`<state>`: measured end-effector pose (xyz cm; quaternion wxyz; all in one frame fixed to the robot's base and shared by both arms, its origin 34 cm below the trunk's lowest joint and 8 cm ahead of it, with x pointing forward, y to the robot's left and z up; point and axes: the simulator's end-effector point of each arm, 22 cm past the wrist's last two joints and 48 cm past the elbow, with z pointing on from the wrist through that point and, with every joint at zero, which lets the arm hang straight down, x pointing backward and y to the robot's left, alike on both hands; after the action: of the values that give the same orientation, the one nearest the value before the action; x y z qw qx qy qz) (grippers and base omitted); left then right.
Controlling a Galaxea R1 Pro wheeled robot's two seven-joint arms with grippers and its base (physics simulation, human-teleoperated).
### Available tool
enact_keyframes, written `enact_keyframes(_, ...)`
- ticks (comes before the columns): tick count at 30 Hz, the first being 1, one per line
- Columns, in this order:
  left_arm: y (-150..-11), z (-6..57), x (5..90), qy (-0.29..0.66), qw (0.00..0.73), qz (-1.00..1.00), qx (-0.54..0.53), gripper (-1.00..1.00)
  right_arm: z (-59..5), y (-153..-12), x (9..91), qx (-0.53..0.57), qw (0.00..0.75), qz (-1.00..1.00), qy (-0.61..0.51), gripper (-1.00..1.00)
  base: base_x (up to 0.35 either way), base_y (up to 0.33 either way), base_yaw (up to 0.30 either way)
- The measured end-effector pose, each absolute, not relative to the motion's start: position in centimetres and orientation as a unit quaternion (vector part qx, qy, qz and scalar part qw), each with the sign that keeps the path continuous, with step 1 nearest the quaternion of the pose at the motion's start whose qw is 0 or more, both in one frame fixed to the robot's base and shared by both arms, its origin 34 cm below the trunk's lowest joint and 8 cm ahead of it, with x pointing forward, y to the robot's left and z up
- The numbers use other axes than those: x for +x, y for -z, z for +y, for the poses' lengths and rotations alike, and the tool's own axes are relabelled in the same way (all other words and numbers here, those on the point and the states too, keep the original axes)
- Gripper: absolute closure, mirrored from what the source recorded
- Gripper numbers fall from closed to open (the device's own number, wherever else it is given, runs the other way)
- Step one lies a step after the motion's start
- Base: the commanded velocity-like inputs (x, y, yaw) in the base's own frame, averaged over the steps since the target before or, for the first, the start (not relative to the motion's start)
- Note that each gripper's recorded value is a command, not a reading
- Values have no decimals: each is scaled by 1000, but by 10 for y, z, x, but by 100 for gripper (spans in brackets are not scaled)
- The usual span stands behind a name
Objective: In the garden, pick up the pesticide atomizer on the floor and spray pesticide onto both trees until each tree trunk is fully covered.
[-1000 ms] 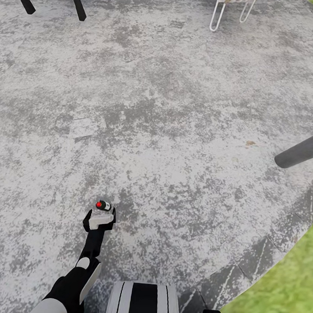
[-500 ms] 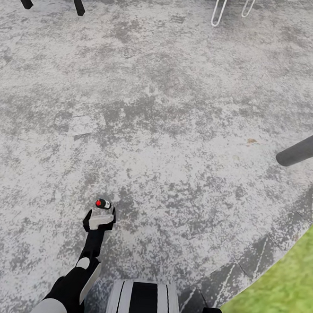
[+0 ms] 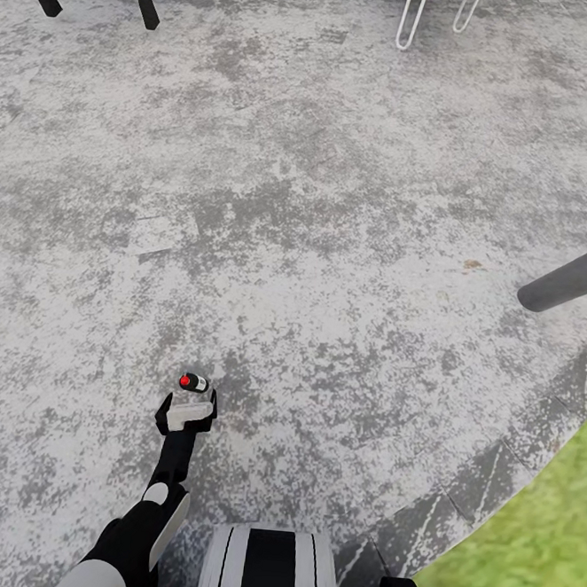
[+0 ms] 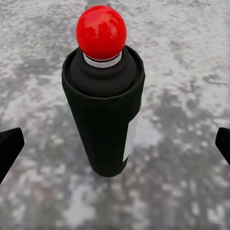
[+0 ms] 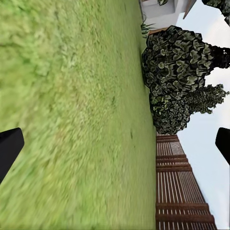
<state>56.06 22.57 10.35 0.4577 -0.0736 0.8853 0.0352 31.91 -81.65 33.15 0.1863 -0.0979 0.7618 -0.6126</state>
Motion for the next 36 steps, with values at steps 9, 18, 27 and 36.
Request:
enact_keyframes(9, -104, 226, 561, -35, 458, 885, -73, -100, -817, -332, 319, -98, 186, 762, 613, -100, 3, 0, 0)
enact_keyframes(18, -104, 226, 561, -35, 458, 885, -74, -100, -816, -332, 319, -98, 186, 762, 613, -100, 34, 27, 0)
enact_keyframes(27, -104, 226, 561, -35, 458, 885, -74, -100, -816, -332, 319, -98, 186, 762, 613, -100, 24, 25, 0)
enact_keyframes(36, -104, 226, 561, -35, 458, 885, -74, -100, -816, -331, 319, -98, 186, 762, 613, -100, 18, 1, 0)
